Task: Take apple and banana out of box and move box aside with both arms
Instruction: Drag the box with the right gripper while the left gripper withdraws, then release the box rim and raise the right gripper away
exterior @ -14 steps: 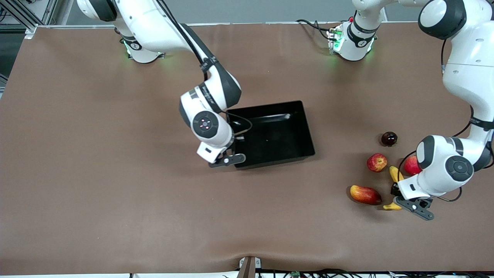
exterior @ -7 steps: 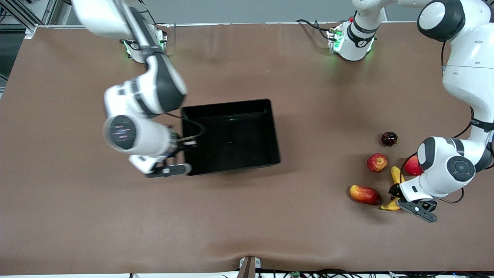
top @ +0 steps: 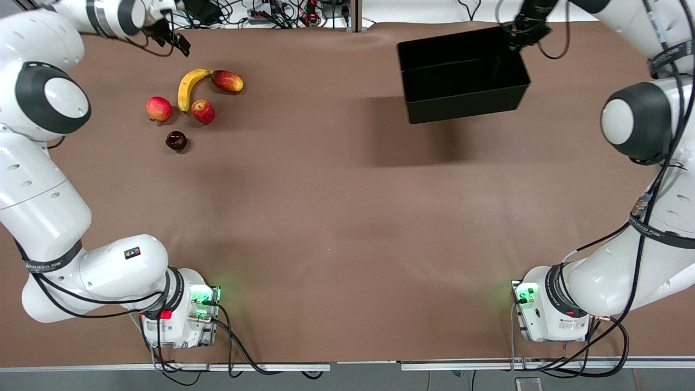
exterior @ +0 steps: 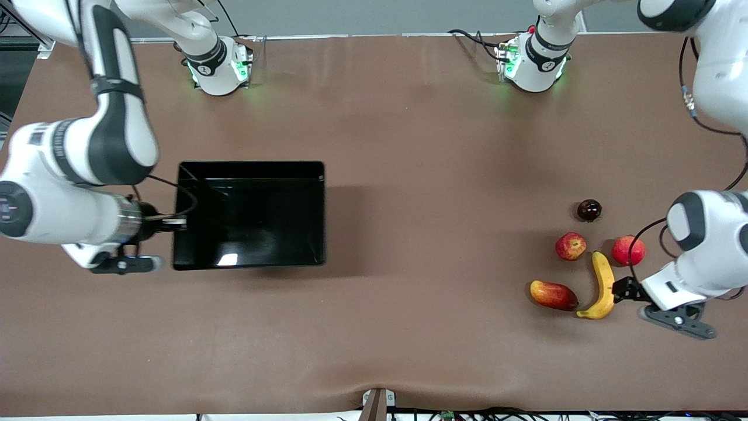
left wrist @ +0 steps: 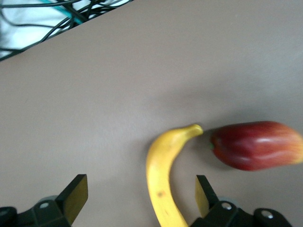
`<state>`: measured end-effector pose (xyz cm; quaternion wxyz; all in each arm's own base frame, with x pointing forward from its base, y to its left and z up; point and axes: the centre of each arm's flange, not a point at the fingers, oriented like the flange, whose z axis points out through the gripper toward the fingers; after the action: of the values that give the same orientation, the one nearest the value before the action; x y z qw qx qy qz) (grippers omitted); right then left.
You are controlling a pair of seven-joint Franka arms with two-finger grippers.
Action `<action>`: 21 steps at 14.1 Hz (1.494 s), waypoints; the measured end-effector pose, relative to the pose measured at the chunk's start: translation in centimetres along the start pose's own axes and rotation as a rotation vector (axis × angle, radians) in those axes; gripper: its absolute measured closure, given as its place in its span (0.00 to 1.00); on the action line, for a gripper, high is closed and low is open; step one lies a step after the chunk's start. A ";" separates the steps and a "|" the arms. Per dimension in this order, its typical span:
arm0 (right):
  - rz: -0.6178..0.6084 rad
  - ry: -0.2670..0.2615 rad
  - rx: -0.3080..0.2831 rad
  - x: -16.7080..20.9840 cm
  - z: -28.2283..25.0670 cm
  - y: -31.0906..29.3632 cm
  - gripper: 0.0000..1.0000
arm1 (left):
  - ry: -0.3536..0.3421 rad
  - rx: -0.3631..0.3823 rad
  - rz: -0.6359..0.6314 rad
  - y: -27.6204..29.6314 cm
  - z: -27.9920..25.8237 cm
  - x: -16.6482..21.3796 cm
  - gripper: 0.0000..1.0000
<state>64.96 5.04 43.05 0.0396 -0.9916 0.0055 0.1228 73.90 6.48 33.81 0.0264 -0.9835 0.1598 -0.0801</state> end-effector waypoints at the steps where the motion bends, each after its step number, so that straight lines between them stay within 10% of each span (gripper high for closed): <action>1: 0.004 0.005 0.007 0.1 0.5 2.5 0.94 | -0.023 -0.003 -0.063 1.2 -2.3 0.2 0.00; 9: 0.021 0.126 0.026 -2.3 11.1 24.9 0.94 | -0.104 0.033 -0.296 6.7 -12.0 0.2 0.00; 21: 0.031 0.131 0.105 -4.2 18.1 31.0 0.89 | -0.067 0.113 -0.336 9.4 -28.4 -3.7 0.00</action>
<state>55.80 -24.44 24.16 0.0892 -0.9939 0.0299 0.0578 62.79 -1.98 60.49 0.0730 -0.9955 -0.0123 -0.0596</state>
